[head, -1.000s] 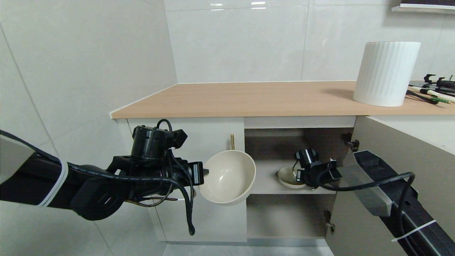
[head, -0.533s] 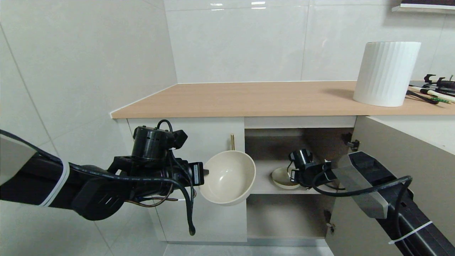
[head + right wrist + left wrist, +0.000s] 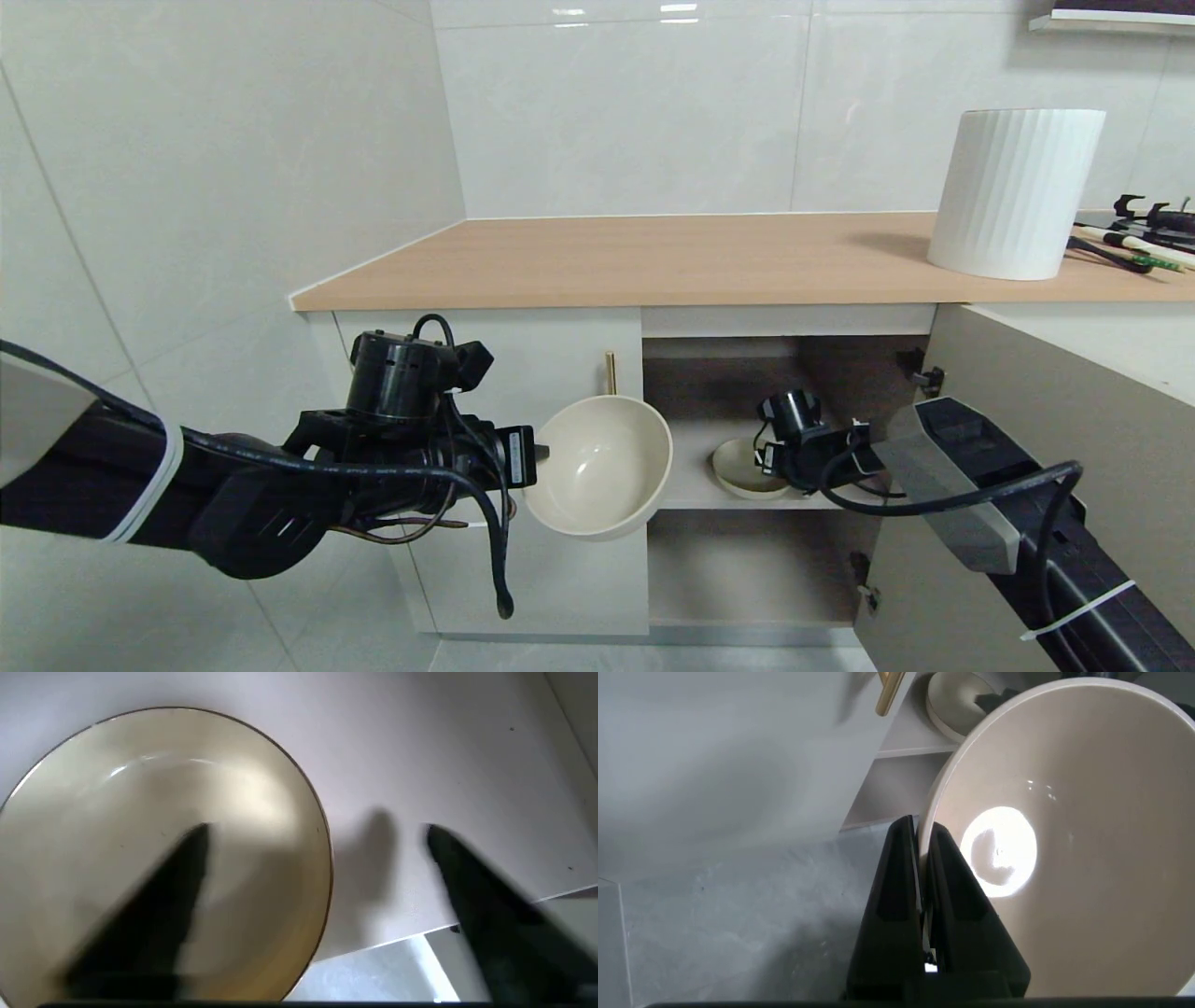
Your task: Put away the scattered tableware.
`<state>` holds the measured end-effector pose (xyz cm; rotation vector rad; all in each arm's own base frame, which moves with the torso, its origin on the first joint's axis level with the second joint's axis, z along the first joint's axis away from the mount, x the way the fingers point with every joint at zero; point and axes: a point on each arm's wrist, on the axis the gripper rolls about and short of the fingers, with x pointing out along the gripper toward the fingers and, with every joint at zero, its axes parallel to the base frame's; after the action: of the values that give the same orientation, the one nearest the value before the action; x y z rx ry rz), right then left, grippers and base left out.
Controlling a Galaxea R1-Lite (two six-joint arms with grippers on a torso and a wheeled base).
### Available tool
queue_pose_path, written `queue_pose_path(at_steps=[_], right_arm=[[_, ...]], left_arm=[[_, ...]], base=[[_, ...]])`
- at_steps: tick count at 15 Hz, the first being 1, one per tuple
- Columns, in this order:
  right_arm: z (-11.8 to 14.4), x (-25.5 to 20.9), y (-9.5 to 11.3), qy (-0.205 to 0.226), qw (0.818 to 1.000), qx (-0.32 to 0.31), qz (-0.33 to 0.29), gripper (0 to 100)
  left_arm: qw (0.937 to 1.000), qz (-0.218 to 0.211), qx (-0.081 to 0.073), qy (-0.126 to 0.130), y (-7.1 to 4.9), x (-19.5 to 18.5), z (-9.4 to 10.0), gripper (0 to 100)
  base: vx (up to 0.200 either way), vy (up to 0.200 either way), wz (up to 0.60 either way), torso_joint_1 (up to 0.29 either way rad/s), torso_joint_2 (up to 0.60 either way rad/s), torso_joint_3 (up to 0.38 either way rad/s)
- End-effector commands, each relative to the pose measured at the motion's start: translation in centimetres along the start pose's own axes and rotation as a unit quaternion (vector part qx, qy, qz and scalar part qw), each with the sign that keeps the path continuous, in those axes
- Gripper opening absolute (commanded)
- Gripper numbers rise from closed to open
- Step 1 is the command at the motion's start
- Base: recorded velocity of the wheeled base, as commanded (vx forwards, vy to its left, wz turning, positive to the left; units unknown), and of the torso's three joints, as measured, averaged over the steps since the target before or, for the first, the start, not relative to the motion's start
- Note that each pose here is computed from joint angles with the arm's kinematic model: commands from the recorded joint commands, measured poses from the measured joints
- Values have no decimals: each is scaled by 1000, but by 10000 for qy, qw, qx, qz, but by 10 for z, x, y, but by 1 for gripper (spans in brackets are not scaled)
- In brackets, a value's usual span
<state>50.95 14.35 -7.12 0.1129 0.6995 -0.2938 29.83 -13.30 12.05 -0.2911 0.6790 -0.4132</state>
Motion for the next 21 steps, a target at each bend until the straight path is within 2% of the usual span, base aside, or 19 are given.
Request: queue_pose_path(at_steps=[1,3,4,6,10,12,14,18,21], right_arm=[[7,-5,1,-63,10000,65,24,100],[16,-12,1,-132,9996,228,40,100],[37,-30,1,-305,9984,468,101,100],[53,-75,-9,-200,9985,473,191,100],[67,-155,-24,166,9936,338,1063,100],[65,-201,-27,225,9897,92,1409,100],[60,-238,-22,222,9836,-152,1786,100],[42,-314,-23,515,9506,-739,2971,100],[26,-338,-20,858,9398,-1231,3070,100]], left_arm=[[10000,3,-4,4,0,0,0,0],[10000,6,1,-6,0,0,0,0],[10000,-4,4,7,0,1,0,0],[10000,-5,27,61,-2,9,-1,0],[9992,289,142,218,-9,32,-14,0],[9976,556,263,317,-15,48,-27,0],[9965,618,363,425,-21,55,-37,0],[9943,758,560,491,-25,60,-46,0],[9939,764,627,493,-31,60,-49,0]], base=[[0,0,0,0,0,0],[0,0,0,0,0,0],[0,0,0,0,0,0],[0,0,0,0,0,0],[0,0,0,0,0,0],[0,0,0,0,0,0],[0,0,0,0,0,0],[0,0,0,0,0,0],[0,0,0,0,0,0]])
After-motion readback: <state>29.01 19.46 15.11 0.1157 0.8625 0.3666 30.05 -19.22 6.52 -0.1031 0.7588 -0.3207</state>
